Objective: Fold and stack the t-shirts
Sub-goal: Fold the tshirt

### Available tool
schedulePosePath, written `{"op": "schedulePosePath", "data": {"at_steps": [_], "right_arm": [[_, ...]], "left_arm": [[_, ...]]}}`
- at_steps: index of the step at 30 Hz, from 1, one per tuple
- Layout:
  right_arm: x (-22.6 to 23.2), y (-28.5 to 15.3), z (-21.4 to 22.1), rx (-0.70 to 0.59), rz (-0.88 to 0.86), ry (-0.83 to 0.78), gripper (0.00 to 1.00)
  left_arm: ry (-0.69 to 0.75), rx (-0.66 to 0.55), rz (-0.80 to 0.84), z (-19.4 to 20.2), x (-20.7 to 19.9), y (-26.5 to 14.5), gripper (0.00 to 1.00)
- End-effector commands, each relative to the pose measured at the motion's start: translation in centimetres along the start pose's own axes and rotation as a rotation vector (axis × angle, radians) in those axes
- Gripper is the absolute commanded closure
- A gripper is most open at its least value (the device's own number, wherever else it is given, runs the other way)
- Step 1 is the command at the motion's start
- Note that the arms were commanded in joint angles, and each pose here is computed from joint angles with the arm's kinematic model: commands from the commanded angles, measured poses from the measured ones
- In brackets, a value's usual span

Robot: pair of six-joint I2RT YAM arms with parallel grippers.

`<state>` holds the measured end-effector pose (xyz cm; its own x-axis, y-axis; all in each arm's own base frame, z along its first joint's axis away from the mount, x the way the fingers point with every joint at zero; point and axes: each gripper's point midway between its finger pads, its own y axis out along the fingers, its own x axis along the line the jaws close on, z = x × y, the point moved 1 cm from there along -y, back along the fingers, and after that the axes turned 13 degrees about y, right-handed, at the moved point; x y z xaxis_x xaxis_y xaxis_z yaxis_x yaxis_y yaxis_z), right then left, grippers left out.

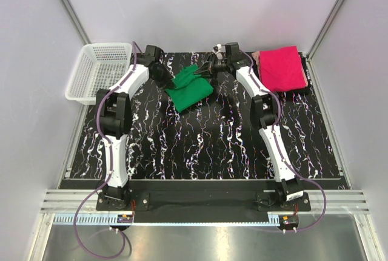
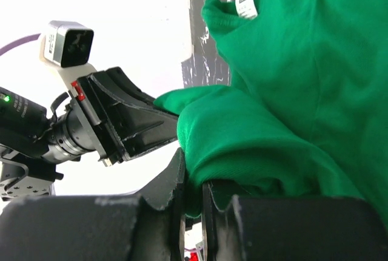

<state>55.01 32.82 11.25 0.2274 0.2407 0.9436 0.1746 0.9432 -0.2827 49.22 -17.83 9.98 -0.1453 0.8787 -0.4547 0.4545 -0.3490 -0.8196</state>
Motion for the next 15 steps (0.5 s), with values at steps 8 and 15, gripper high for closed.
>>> {"op": "schedulePosePath", "data": {"at_steps": [8,15], "right_arm": [[2.5,-0.4,-2.3,-0.056,-0.115,-0.06,1.0],[0.4,0.1,-3.0,-0.067,-0.097,-0.018,1.0]], "left_arm": [[-0.006,-0.09,-0.023,-3.3,0.5,-0.4,1.0],[-0.023,-0.083,-0.043,-3.2,1.3,0.4,1.0]]}}
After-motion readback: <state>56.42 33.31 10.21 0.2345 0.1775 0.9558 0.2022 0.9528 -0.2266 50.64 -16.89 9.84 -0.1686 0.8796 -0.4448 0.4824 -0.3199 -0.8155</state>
